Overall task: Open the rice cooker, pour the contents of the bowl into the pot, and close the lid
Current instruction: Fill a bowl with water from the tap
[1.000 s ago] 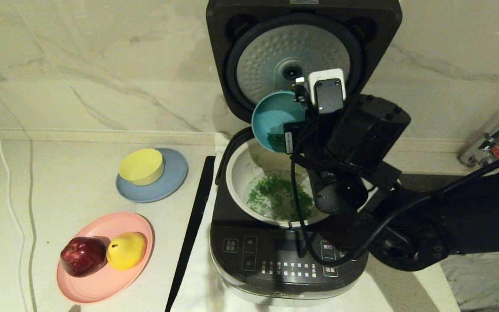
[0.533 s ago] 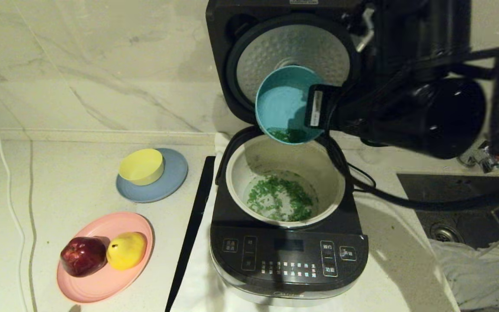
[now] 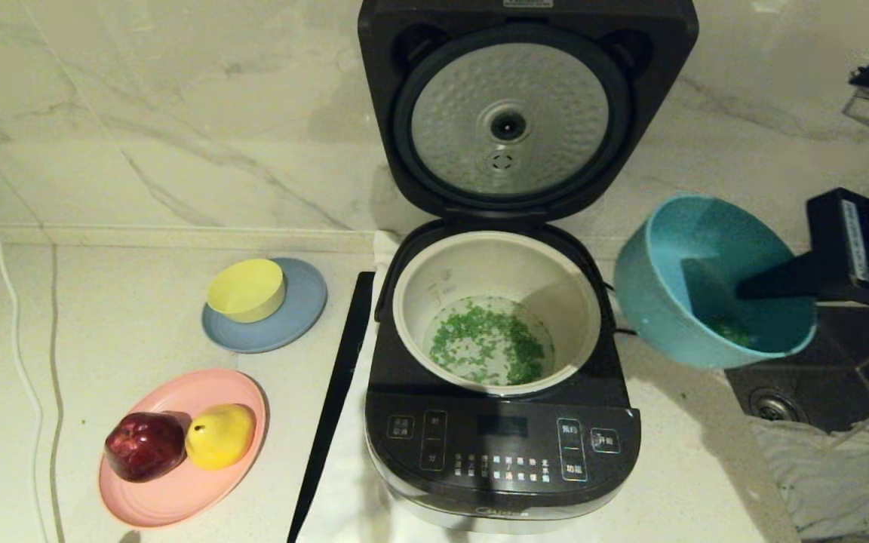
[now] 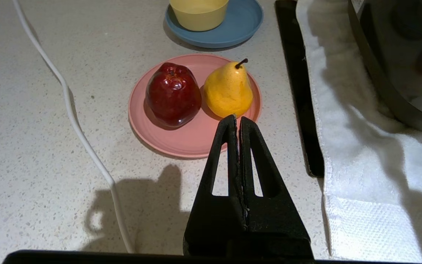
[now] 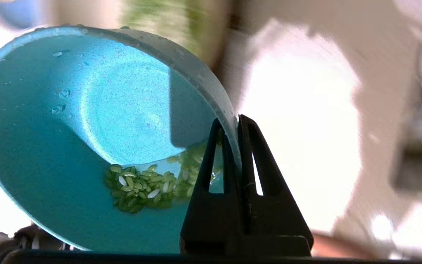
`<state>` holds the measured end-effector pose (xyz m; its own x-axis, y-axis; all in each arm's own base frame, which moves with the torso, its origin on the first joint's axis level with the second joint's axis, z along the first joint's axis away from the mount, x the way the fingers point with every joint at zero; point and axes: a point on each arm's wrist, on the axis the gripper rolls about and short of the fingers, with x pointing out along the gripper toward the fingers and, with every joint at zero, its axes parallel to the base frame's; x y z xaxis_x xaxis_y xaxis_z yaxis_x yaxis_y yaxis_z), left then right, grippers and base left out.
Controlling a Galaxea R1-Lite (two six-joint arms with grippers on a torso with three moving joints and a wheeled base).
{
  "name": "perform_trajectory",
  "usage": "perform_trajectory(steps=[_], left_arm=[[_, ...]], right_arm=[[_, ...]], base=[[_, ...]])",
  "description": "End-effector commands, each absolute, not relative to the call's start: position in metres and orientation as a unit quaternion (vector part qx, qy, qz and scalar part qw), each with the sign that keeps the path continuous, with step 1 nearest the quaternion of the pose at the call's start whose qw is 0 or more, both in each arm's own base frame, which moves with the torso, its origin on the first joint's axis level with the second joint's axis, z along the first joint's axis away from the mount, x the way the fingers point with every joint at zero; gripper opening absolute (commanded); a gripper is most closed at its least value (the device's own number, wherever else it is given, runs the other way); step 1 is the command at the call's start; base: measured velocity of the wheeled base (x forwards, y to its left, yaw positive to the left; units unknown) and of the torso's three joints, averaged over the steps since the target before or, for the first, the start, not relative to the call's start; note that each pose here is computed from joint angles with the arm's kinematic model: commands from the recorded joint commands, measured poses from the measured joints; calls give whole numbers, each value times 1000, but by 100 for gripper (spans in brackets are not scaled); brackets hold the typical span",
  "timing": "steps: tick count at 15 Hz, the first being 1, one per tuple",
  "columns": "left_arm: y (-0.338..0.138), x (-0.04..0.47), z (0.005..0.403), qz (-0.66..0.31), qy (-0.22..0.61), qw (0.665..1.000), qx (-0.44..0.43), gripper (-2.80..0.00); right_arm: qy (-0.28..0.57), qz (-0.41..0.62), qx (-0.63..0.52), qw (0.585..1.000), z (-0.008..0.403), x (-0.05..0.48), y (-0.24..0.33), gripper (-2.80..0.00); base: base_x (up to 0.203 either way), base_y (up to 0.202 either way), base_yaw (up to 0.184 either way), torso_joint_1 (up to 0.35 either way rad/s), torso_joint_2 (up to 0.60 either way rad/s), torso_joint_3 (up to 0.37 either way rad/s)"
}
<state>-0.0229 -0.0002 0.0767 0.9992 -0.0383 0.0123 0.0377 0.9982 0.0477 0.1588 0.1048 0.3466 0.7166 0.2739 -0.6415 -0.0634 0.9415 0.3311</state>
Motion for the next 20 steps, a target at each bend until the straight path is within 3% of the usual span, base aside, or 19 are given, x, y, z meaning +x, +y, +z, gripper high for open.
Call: perform_trajectory(steps=[1,10,20], left_arm=[[0,-22,75,-20,-3,1000,24,-280],[0,-22,75,-20,-3,1000,24,-280],[0,-22,75,-21,-3,1000,24,-280]], right_arm=[[368,40,196,908,341,145,59,-280],[403,-135,321,846,267,177,-67,-280],[350,-295,401,794,198,208,-199,-280]], base=[[0,0,0,0,0,0],[0,0,0,0,0,0],[0,0,0,0,0,0]])
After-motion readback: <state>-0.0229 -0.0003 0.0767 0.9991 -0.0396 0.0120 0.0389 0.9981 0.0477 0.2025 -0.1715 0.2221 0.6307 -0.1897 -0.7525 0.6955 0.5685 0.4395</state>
